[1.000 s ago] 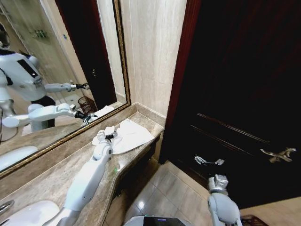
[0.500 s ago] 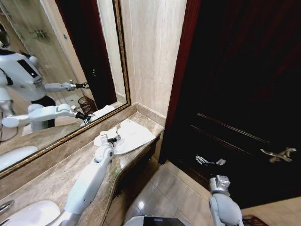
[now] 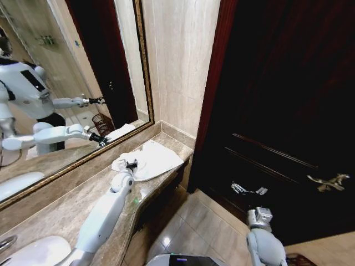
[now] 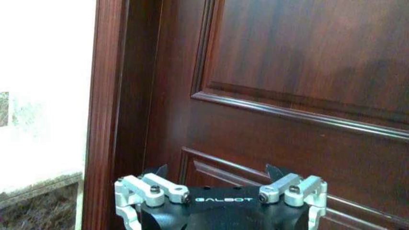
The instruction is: Discard the used towel into the hamper.
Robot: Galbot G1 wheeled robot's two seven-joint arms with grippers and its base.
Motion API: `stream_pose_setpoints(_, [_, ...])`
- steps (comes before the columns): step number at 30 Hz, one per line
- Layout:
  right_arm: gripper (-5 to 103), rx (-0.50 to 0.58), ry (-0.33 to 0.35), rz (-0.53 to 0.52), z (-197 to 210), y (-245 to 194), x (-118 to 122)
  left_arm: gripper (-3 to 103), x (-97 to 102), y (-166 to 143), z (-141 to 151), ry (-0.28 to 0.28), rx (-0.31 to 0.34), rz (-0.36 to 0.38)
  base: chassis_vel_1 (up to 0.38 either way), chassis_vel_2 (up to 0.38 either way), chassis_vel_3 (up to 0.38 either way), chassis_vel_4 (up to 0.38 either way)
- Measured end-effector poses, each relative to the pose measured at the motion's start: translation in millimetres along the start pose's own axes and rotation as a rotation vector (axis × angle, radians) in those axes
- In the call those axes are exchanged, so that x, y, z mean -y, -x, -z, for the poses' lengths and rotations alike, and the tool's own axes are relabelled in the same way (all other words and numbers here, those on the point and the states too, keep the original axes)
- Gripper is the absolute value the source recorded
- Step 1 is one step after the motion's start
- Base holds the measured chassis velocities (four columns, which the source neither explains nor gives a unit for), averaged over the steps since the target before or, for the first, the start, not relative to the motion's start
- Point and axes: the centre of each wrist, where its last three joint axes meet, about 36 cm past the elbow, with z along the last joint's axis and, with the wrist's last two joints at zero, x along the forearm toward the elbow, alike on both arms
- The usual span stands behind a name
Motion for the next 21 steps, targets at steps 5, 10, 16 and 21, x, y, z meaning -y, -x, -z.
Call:
stream_pose_setpoints(5, [100, 0.007, -0.006, -0.002, 1, 0, 0, 15, 0.5, -2, 1, -0.002, 0.007, -0.009, 0.000, 0.000, 0.000, 0.000])
stream_pose_setpoints(10, [100, 0.014, -0.007, -0.004, 4, -1, 0, 11, -0.1, -9, 2, -0.009, 0.021, -0.032, 0.000, 0.000, 0.000, 0.000])
stream_pose_setpoints(16, [100, 0.020, -0.004, -0.005, 8, -5, 2, 11, -4.5, -22, 3, -0.037, 0.119, -0.081, 0.000, 0.000, 0.000, 0.000])
stream_pose_setpoints(21, [100, 0.029, 0.008, -0.006, 14, -12, 4, 11, -13.1, -49, 2, -0.026, 0.273, -0.125, 0.000, 0.000, 0.000, 0.000])
